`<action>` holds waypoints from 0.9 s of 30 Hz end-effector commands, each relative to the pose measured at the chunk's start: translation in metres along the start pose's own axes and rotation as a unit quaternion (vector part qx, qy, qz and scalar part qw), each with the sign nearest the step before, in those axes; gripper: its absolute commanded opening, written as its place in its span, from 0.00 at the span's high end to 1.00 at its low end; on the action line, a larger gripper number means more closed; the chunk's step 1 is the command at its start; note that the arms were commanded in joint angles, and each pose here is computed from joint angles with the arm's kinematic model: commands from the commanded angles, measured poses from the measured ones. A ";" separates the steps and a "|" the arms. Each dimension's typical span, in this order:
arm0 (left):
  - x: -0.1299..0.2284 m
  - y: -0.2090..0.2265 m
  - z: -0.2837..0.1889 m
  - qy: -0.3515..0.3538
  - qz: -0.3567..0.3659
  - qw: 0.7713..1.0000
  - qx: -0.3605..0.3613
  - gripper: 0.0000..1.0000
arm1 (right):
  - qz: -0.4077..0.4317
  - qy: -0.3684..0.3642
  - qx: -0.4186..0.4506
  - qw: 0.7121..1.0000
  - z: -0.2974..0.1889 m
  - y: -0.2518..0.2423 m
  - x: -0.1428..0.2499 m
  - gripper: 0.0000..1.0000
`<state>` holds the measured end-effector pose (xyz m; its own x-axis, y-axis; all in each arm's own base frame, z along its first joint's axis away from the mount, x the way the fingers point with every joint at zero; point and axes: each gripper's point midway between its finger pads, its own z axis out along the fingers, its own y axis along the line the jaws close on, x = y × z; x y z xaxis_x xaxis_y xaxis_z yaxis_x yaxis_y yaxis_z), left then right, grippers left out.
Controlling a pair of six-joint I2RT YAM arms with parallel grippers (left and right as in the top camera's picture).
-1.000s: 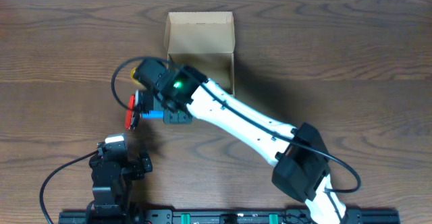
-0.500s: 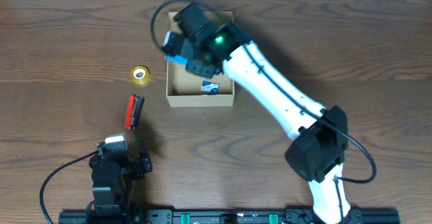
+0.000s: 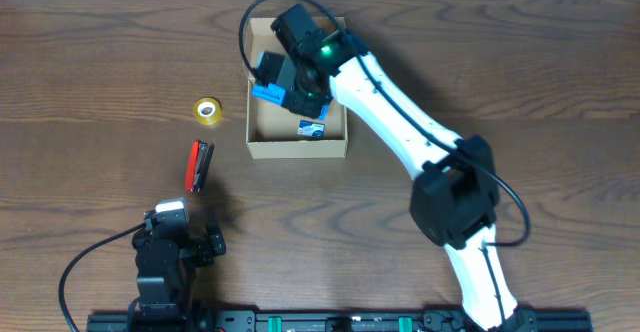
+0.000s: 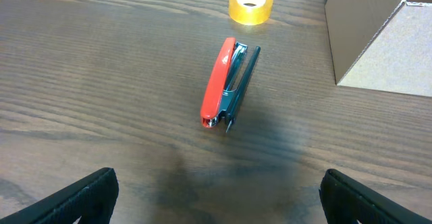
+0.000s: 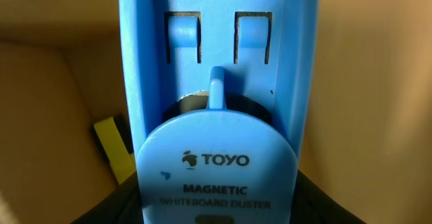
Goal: Pack container
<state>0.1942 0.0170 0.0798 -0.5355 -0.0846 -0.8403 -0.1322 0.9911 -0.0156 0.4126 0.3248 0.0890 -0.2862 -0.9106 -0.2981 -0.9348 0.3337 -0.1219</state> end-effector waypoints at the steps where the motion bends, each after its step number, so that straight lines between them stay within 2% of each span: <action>1: 0.003 0.001 0.002 0.003 0.000 1.000 -0.003 0.05 | 0.003 0.007 -0.016 1.000 0.011 0.006 0.002 0.77; 4: 0.003 0.001 0.002 0.003 0.000 1.000 -0.003 0.05 | 0.004 0.020 -0.025 0.999 0.019 0.009 0.007 0.76; 7: 0.003 0.001 0.002 0.003 0.000 1.000 -0.003 0.05 | 0.004 0.020 -0.025 0.999 0.021 0.009 0.008 0.70; 10: 0.003 0.001 0.002 0.003 0.000 1.000 -0.003 0.04 | 0.004 0.018 -0.023 1.000 0.021 0.009 0.007 0.46; 14: 0.003 0.001 0.002 0.003 0.000 1.000 -0.003 0.05 | 0.004 0.016 -0.021 1.000 0.021 0.008 0.005 0.41; 16: 0.003 0.001 0.002 0.003 0.000 1.000 -0.003 0.05 | 0.003 0.015 -0.019 1.000 0.019 0.007 0.005 0.34; 24: 0.003 0.001 0.002 0.003 0.000 1.000 -0.003 0.04 | 0.001 -0.013 0.000 1.000 -0.012 0.002 -0.007 0.30; 27: 0.003 0.001 0.002 0.003 0.000 1.000 -0.003 0.05 | 0.003 -0.036 0.015 0.999 -0.040 -0.002 -0.015 0.20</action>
<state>0.1941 0.0170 0.0797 -0.5358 -0.0846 -0.8401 -0.1322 0.9911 -0.0155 0.4089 0.3234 0.0754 -0.3027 -0.9131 -0.2732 -0.9363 0.3384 -0.0937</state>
